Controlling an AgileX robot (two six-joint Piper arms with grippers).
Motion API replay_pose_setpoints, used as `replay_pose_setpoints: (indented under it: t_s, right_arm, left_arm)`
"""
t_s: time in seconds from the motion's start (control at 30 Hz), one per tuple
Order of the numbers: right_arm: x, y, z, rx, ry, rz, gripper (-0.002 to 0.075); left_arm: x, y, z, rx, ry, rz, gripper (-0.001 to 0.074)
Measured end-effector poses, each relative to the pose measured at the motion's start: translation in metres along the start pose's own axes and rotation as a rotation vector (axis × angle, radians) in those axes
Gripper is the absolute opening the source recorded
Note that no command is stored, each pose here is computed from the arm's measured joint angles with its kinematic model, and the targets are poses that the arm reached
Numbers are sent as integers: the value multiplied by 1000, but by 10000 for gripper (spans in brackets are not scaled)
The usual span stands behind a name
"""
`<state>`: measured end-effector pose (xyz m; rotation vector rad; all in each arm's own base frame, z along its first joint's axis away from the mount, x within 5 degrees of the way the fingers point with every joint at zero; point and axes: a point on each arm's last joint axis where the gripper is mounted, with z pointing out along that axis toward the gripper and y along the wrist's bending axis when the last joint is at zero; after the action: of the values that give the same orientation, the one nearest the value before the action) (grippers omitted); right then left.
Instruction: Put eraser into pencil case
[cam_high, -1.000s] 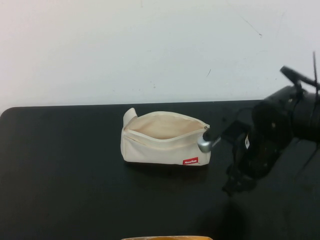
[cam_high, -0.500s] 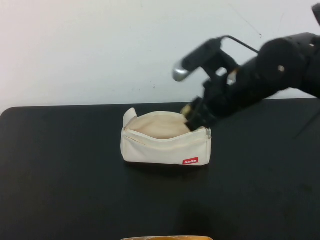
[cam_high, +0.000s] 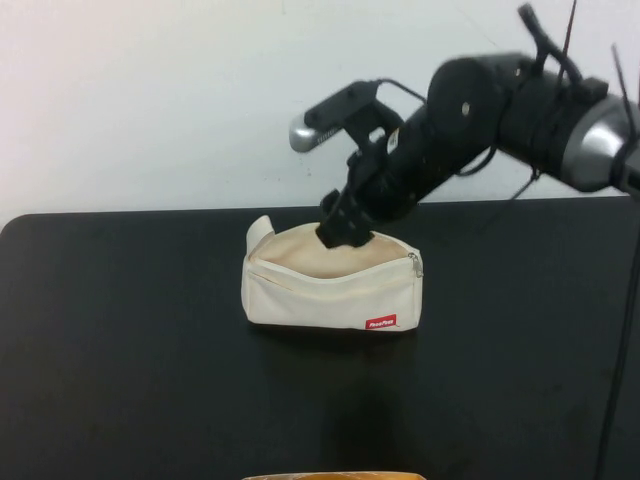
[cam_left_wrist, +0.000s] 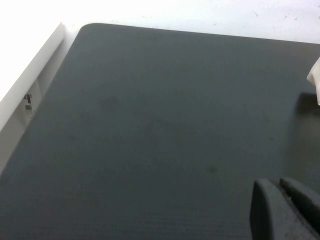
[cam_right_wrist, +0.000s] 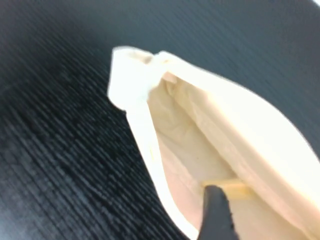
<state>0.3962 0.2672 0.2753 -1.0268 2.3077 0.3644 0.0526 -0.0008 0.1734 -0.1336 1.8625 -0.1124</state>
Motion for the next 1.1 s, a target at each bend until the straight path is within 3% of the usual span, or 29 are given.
replay_pose_setpoints:
  t_s: [0.13,0.2,0.33,0.4,0.63,0.83,1.0,1.1]
  right_arm:
    - [-12,2,-22,-8,37,-35,400]
    - [-17,2,-37,-2,76,-59,321]
    - [-20,1,-61,27,159,-100,87]
    - [-22,0,-71,53,156,-112,41]
    - [-24,9,-131,94,71,-123,4]
    - [-28,35,-197,-19,-103,-62,1]
    - [-31,47,-204,-136,-149,-29,0]
    - [-31,46,-198,-139,-145,-107,0]
  left_arm:
    - [0,0,0,0,0,0,-3]
    - [0,0,0,0,0,0,-3]
    - [0,0,0,0,0,0,-3]
    - [0,0,0,0,0,0,-3]
    - [0,0,0,0,0,0,-3]
    - [0,0,0,0,0,0,-3]
    - [0,0,0,0,0,0,-3]
    - [0,0,0,0,0,0,-3]
